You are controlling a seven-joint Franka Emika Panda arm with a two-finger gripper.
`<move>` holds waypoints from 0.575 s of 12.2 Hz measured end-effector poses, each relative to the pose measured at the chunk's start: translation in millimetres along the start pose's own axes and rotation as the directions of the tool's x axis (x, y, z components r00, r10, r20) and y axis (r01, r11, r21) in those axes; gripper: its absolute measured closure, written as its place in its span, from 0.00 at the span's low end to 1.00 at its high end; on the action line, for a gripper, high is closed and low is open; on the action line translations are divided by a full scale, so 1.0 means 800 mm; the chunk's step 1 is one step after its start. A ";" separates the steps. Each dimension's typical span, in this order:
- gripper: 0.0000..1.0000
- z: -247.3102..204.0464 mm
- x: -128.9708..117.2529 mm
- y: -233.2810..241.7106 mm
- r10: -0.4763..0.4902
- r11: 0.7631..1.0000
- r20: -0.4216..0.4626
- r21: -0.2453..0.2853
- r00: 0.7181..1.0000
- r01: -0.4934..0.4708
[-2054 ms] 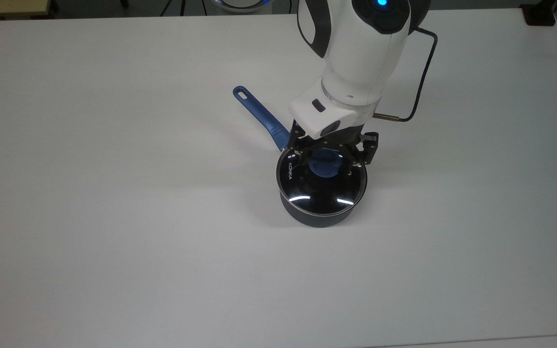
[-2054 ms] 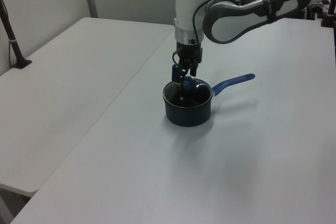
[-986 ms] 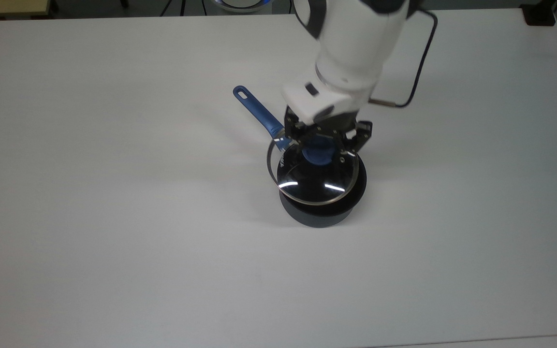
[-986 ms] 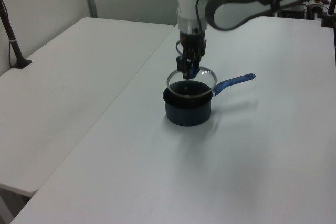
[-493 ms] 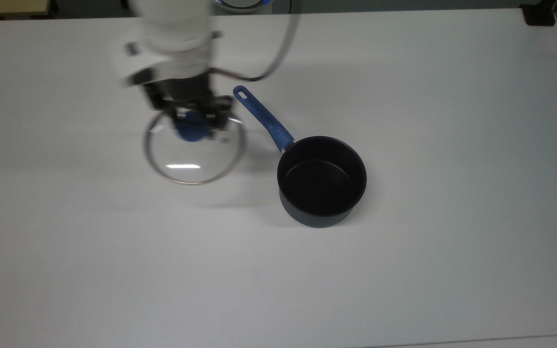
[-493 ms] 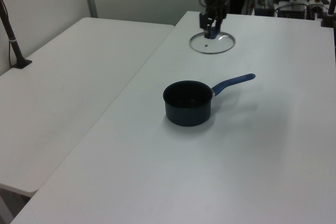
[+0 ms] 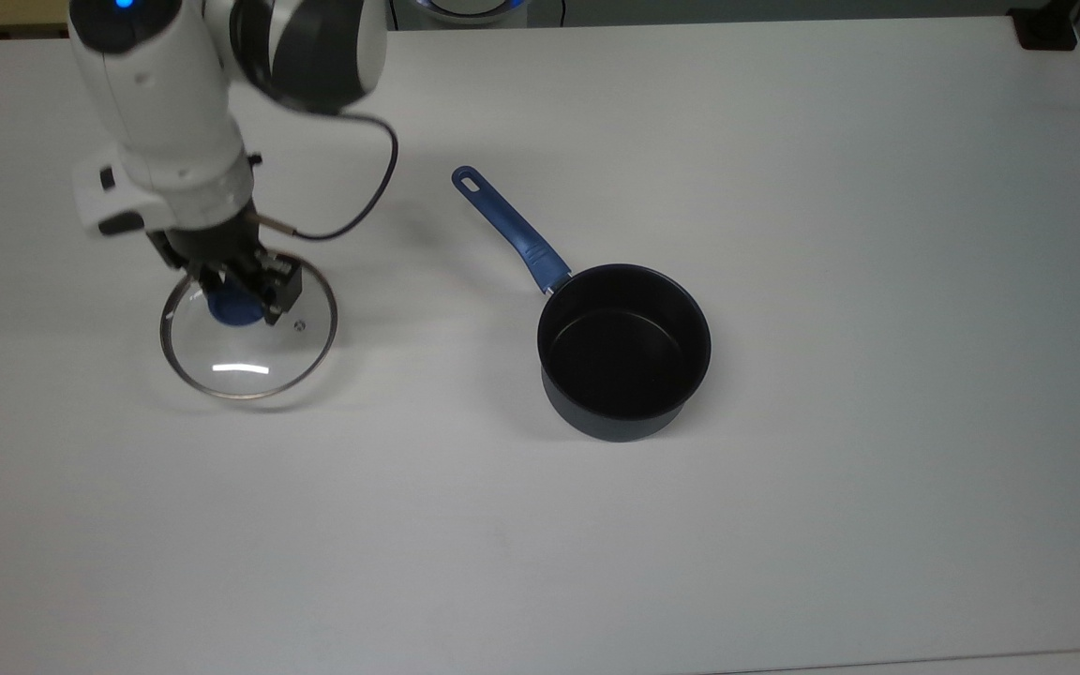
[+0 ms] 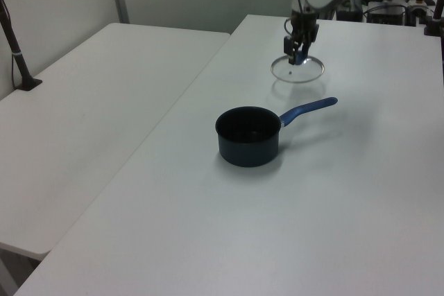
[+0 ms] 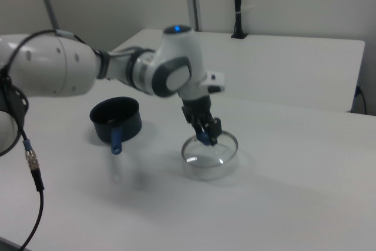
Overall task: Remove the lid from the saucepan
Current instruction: 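Lower the held lid onto the table beside the saucepan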
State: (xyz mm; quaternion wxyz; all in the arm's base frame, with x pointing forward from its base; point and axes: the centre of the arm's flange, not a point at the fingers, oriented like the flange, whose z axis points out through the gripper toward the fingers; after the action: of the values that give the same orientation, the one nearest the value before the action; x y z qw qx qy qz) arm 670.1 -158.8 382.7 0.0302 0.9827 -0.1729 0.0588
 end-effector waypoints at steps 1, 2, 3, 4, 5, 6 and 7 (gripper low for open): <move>0.36 0.025 -0.003 0.008 -0.014 1.000 -0.001 -0.003 1.000 0.014; 0.36 0.042 -0.007 0.013 -0.020 1.000 0.003 -0.005 1.000 0.020; 0.36 0.049 -0.010 0.015 -0.012 1.000 0.006 0.003 1.000 0.012; 0.36 0.049 -0.010 0.014 -0.001 1.000 0.008 0.019 1.000 0.001; 0.36 0.051 -0.011 0.014 0.007 1.000 0.012 0.027 1.000 -0.007; 0.34 0.052 -0.012 0.016 0.012 0.999 0.014 0.031 1.000 -0.012; 0.31 0.053 -0.012 0.017 0.014 0.999 0.016 0.031 1.000 -0.014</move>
State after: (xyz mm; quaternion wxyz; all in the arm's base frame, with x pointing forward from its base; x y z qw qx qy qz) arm 660.8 -171.6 339.9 0.0132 0.9823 -0.1790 0.0539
